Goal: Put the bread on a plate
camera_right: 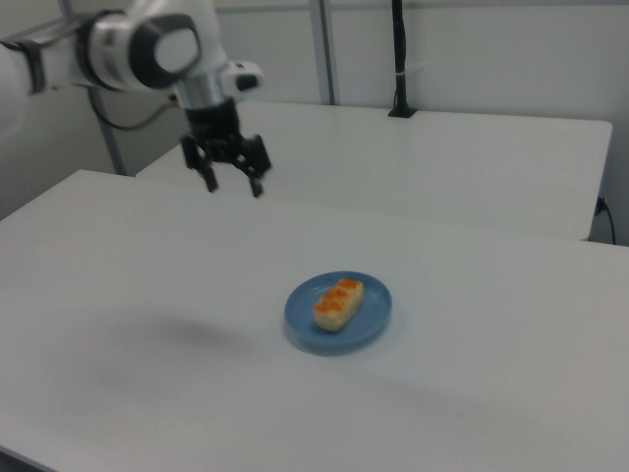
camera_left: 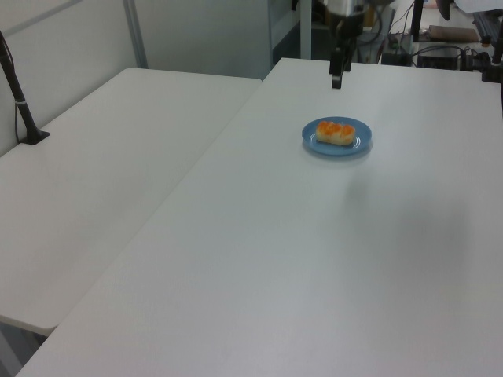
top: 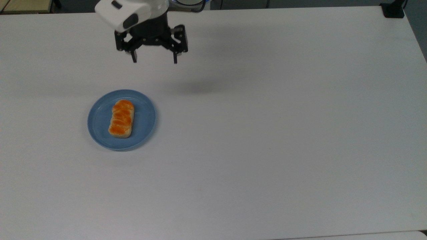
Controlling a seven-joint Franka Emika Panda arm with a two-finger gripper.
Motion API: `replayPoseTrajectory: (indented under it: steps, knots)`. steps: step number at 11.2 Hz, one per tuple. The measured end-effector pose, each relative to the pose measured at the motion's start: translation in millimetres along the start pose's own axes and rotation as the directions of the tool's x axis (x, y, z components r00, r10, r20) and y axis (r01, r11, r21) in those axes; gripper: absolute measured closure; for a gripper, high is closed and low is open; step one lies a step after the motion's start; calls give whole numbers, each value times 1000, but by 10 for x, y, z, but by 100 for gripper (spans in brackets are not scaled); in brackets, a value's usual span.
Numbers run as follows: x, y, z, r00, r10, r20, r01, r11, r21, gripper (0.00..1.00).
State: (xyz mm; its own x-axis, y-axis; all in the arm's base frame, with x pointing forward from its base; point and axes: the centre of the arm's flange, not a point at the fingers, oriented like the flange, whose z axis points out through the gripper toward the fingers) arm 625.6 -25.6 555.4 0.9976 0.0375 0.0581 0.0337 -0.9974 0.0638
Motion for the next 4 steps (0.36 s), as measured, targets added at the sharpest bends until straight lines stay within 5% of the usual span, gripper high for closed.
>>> replayPoseTrajectory:
  steps: [4]
  knots:
    - [-466,-211,-676,1000,-15,26,14,1000,17,0]
